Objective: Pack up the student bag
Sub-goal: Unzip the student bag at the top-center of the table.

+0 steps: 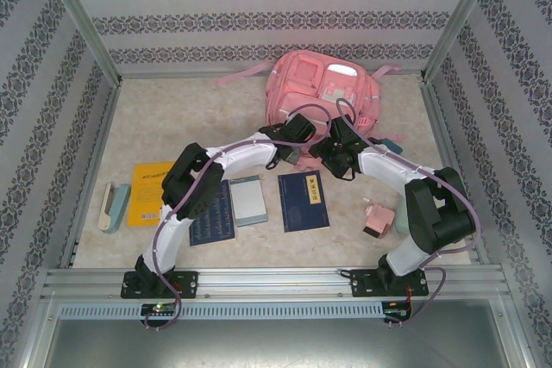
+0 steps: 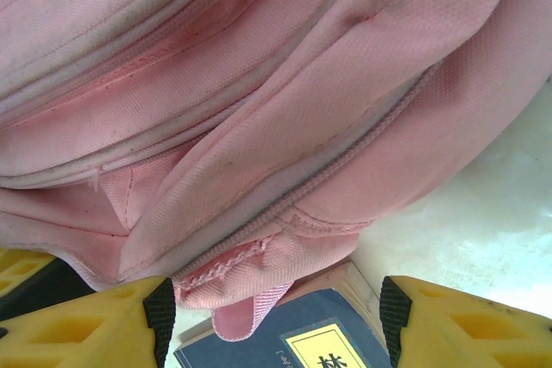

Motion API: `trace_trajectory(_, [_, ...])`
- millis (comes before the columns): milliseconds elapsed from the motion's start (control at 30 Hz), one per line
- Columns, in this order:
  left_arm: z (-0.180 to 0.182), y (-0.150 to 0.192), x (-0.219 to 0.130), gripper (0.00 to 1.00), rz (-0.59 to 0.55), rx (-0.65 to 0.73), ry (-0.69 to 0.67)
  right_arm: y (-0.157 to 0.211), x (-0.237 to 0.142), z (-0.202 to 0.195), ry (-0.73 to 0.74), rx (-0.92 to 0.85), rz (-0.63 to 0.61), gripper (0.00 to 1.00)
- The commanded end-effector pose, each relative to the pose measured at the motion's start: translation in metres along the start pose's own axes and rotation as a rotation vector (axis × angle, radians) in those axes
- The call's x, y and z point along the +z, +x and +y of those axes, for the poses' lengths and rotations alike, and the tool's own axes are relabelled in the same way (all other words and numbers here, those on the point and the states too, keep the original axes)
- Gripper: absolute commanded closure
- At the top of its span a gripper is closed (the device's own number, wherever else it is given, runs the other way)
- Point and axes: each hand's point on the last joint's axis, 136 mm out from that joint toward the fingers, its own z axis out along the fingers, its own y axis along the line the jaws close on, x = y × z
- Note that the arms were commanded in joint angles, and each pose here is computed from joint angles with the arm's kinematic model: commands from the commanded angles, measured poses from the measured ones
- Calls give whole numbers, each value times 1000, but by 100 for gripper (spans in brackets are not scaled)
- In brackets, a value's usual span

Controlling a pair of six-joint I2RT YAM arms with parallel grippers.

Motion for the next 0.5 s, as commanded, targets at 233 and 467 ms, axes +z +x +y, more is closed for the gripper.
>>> trace_trajectory(233, [5, 16, 23, 86, 64, 42, -54, 2, 0, 7, -5, -24, 13, 34])
trace_trajectory(467, [5, 17, 22, 100, 62, 26, -28, 3, 0, 7, -4, -26, 15, 34])
